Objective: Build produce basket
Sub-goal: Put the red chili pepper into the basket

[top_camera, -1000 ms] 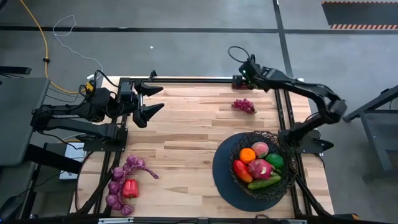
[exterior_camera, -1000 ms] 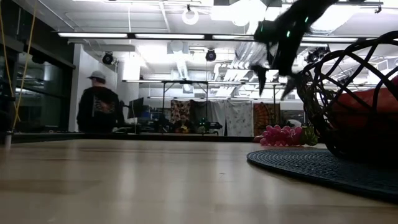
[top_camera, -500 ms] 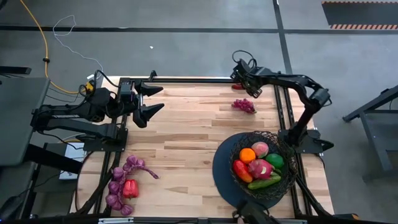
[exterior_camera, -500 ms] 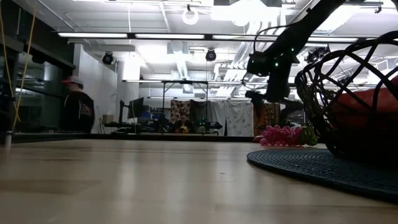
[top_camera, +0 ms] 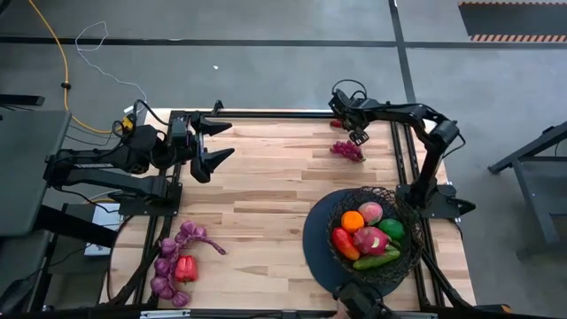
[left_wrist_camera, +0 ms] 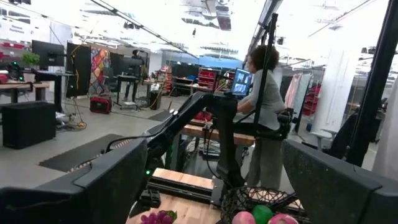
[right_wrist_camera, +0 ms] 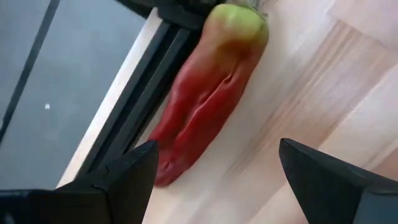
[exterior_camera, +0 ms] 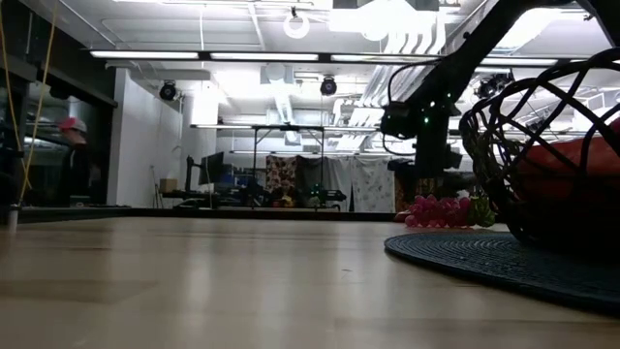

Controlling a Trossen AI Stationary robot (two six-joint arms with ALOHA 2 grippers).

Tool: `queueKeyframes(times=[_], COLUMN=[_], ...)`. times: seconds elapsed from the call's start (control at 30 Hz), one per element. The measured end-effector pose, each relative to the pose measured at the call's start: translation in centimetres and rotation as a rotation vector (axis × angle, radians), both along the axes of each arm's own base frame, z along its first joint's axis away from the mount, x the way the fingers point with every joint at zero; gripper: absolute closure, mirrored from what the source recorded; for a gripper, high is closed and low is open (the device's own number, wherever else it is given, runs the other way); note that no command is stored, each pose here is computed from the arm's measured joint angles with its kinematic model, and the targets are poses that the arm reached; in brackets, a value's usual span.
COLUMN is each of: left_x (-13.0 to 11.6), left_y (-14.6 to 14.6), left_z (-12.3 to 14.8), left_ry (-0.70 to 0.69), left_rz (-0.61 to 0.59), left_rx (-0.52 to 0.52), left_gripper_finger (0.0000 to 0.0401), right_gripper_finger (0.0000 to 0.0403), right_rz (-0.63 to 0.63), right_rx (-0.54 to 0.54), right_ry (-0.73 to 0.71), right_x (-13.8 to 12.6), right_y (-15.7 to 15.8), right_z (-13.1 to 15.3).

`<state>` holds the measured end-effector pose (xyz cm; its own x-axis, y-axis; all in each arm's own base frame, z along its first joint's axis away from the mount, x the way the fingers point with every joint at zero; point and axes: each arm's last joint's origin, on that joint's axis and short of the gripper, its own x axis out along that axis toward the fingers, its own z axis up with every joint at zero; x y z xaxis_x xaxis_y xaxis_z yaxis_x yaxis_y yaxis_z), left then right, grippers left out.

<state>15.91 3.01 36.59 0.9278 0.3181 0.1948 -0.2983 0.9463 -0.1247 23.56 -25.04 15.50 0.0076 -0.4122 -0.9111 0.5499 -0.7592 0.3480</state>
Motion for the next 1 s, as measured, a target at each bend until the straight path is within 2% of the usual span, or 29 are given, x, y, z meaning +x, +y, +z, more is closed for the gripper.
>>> queueKeyframes(times=[0.27, 0.47, 0.6, 0.9, 1.0], left_x=[0.0, 0.0, 0.0, 0.0, 0.0], left_y=[0.0, 0.0, 0.0, 0.0, 0.0], left_z=[0.0, 0.0, 0.0, 0.0, 0.0], left_ry=[0.0, 0.0, 0.0, 0.0, 0.0], left_rz=[0.0, 0.0, 0.0, 0.0, 0.0], left_rx=[0.0, 0.0, 0.0, 0.0, 0.0], left_gripper_finger=[0.0041, 0.0041, 0.0041, 0.0041, 0.0041], right_gripper_finger=[0.0082, 0.0113, 0.0159, 0.0296, 0.0323], right_rz=[-0.085, -0.111, -0.095, -0.05, -0.007], right_rx=[-0.069, -0.07, -0.068, -0.059, -0.039], right_ry=[-0.014, -0.004, 0.012, 0.042, 0.053], right_x=[0.3, -0.1, -0.14, -0.33, -0.4], right_y=[-0.72, -0.99, -0.96, -0.99, -0.82], right_z=[-0.68, -0.76, -0.77, -0.8, -0.61])
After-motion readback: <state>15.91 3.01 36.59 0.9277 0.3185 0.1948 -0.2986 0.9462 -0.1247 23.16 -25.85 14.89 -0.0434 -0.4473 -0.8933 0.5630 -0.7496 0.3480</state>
